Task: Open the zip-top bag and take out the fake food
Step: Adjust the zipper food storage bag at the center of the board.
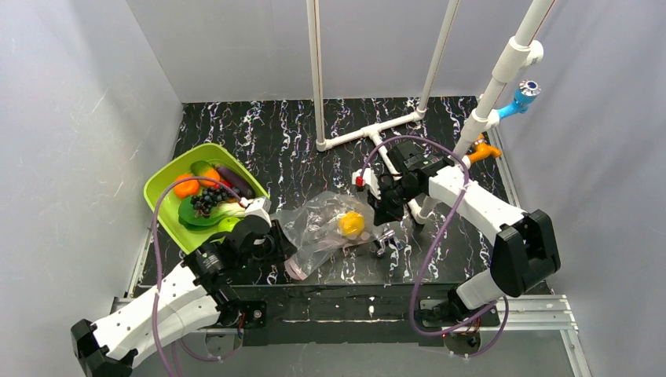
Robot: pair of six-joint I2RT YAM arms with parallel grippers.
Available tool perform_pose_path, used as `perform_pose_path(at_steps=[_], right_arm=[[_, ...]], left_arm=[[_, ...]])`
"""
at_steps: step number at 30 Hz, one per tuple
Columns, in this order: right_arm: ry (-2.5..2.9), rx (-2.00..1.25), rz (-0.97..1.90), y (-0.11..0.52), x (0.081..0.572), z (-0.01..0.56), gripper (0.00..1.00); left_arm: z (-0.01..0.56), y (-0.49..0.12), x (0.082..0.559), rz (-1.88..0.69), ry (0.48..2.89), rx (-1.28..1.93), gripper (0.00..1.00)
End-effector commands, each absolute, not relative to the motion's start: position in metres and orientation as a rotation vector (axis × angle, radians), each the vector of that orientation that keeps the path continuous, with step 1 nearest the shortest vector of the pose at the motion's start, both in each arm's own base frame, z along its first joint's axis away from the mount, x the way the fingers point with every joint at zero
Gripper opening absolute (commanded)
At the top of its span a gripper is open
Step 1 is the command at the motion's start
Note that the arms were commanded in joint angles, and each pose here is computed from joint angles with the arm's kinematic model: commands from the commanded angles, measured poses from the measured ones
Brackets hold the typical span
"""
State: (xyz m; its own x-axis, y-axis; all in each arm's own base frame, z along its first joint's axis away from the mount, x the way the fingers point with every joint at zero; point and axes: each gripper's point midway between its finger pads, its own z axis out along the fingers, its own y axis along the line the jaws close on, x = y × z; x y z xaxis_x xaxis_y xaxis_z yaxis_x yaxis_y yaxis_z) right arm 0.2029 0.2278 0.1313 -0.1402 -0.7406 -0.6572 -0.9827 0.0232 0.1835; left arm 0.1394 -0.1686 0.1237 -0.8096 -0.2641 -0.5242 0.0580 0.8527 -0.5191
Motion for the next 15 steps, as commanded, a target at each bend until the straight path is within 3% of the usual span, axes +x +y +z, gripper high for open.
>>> perform_pose_path(at_steps=[1, 9, 11, 15], right_arm=[[1.964, -1.715, 0.821, 0.222, 0.213, 0.139, 0.01], [2.093, -1.723, 0.777, 0.211, 0.222, 0.114, 0.01], [2.095, -1.717, 0.780, 0.212, 0.222, 0.114, 0.01], [2.104, -1.683, 0.795, 0.212, 0.226, 0.116, 0.01]], left_arm=[[0.118, -0.177, 0.148, -0.744, 2.390, -0.140, 0.33], [0.135, -0.163, 0.147, -0.798, 2.263, -0.144, 0.86], [0.140, -0.154, 0.145, -0.797, 2.223, -0.160, 0.94], [0.152, -0.139, 0.139, -0.843, 2.123, -0.214, 0.95]])
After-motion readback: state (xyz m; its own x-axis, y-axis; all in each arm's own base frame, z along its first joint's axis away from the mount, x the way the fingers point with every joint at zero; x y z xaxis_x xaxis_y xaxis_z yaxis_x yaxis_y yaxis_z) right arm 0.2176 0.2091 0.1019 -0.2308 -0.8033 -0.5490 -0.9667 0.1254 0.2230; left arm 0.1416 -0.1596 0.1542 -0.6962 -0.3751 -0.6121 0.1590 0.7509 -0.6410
